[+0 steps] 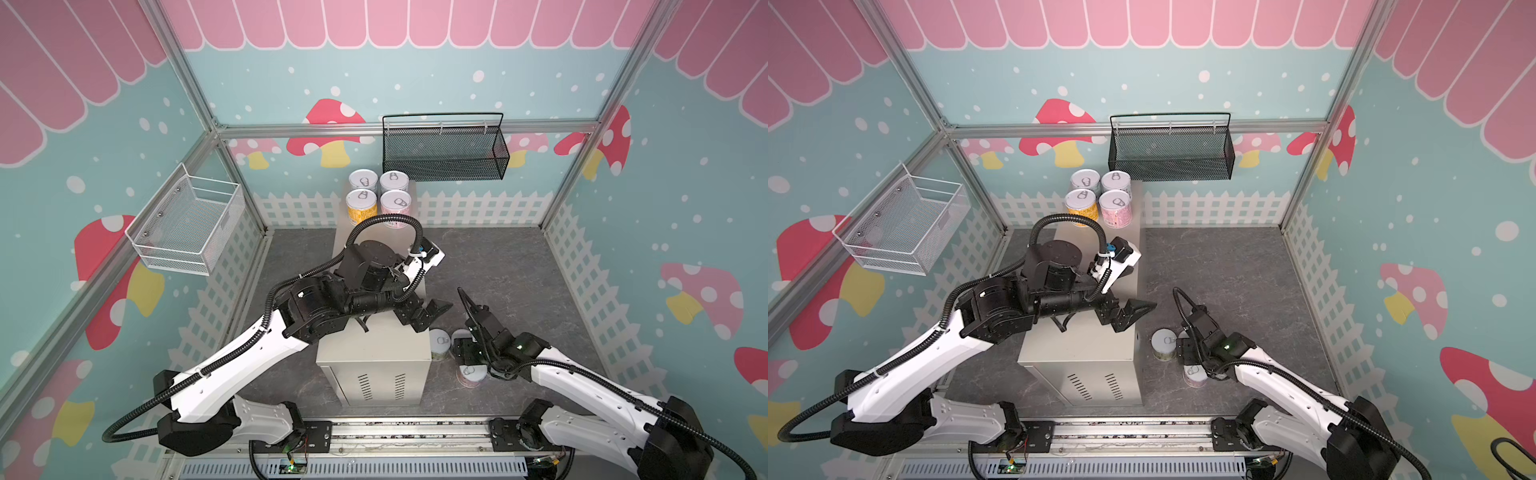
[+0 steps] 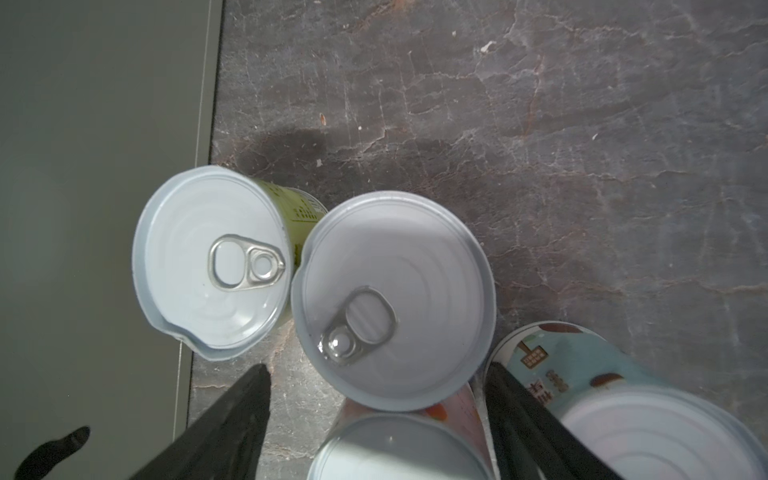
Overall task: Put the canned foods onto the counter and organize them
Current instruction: 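Lower the right gripper over the cans on the floor beside the cabinet, then close the right gripper around the orange-labelled can on the floor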
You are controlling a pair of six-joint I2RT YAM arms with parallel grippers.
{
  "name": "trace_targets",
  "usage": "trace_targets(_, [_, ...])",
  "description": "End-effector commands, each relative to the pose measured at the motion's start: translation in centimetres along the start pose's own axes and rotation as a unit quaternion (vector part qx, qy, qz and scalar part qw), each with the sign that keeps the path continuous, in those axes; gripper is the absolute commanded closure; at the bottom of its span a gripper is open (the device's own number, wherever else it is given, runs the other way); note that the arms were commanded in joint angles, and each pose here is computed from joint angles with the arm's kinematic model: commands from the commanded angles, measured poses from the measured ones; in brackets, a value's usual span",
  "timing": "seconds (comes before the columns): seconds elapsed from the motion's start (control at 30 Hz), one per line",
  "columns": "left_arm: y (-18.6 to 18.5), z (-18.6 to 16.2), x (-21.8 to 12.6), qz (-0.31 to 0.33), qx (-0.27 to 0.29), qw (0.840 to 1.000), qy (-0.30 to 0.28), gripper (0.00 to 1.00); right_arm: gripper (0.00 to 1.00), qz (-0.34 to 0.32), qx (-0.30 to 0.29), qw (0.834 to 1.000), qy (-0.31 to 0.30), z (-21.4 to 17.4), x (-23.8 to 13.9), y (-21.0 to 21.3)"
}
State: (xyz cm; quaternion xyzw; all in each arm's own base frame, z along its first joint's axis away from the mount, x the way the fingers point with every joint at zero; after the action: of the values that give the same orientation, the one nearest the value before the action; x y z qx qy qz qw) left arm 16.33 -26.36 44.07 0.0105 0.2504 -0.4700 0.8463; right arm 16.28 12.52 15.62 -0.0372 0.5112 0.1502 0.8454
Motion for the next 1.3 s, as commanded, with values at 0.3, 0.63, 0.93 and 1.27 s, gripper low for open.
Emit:
trace_targets(0.3, [0.0,0.5,-0.2,0.009,0.018,1.000,-0.013,0.01,0.19,-0.041,0.000,0.999,-0.026,1.5,1.2,0.0])
trace_targets(0.63, [0.2,0.1,-0.6,0.021,0.022,0.999,-0.014,0.01,0.29,-0.078,-0.012,0.996,-0.044,3.2,2.9,0.2])
trace_targets(0.93, [0.2,0.3,0.0,0.021,0.023,0.999,-0.009,0.01,0.17,-0.108,-0.017,0.993,-0.046,4.5,4.6,0.2])
trace_targets(1.27, [0.2,0.6,0.7,0.021,0.026,0.999,-0.008,0.00,0.17,-0.111,-0.005,0.991,-0.069,5.4,5.3,-0.4])
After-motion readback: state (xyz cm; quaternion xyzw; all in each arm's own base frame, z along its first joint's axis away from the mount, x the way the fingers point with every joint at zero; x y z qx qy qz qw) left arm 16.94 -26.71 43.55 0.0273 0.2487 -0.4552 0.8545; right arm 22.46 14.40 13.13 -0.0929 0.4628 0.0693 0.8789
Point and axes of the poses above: each gripper's point midway between its finger pads, its own x axis out along the fingers, its own y axis along the line the jaws close on, z = x × y, the point moved 9 cm from there along -x, back along the fingers, and after that the axes turned 11 degrees about -x, right-handed, at the moved point
